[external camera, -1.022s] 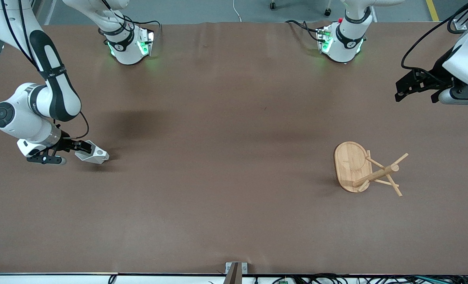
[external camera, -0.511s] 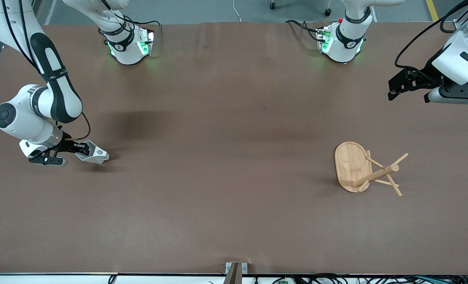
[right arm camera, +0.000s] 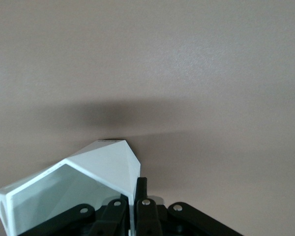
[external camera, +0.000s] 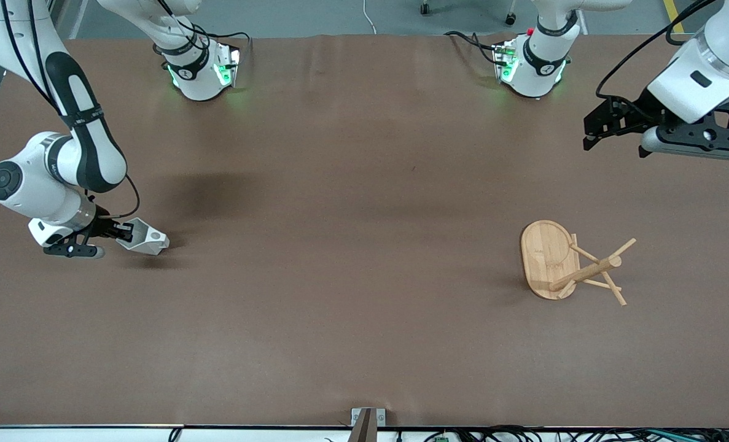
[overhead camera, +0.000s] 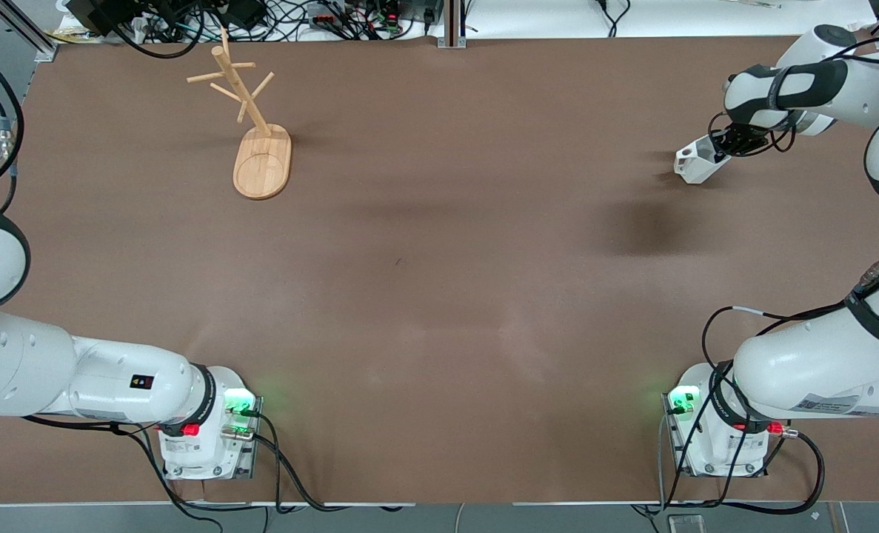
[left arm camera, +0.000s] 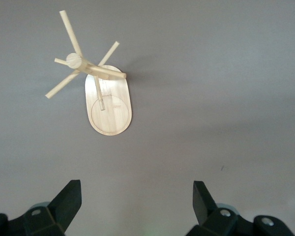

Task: Hang cup on rack
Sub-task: 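Lift the cup with the right gripper while the left gripper approaches, then grasp the cup with the left gripper from the right gripper, then carry the cup with the left gripper while the right gripper withdraws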

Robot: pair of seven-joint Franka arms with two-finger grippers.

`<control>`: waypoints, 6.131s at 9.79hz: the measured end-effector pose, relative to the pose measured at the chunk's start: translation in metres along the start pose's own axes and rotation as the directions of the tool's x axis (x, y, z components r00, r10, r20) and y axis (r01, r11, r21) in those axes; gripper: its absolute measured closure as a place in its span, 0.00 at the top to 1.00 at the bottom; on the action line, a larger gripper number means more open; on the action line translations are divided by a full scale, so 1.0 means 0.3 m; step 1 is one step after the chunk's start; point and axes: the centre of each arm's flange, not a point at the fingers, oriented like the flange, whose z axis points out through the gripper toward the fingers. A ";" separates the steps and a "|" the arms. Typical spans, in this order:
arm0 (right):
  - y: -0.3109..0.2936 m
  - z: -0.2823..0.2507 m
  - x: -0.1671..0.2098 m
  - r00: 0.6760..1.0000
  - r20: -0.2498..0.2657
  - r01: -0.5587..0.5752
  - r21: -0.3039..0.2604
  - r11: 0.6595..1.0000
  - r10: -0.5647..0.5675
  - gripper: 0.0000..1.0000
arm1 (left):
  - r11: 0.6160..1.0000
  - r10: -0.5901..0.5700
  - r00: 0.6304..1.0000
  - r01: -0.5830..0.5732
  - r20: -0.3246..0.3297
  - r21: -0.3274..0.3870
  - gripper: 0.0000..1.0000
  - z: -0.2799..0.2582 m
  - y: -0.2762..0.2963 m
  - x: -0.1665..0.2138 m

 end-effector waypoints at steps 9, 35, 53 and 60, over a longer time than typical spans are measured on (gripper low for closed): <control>-0.694 -0.390 0.004 0.986 0.163 -0.073 0.649 0.757 -0.045 0.04 | 0.877 0.462 0.886 -0.462 -0.027 -0.136 1.00 0.039 0.819 -0.184; -1.362 -0.298 -0.330 0.955 0.228 -0.179 0.953 0.245 -0.187 0.04 | 0.278 0.911 0.322 -0.941 -0.256 -0.194 0.97 0.518 1.234 -0.034; -0.864 -0.731 -0.166 0.986 0.143 -0.018 0.615 0.789 -0.089 1.00 | 0.480 0.838 0.499 -0.866 -0.218 -0.136 0.78 0.514 0.804 0.233; -0.380 -1.038 -0.101 0.998 -0.050 0.051 0.022 0.998 -0.049 1.00 | 0.865 0.451 0.889 -0.457 -0.075 -0.207 0.78 0.316 0.478 0.241</control>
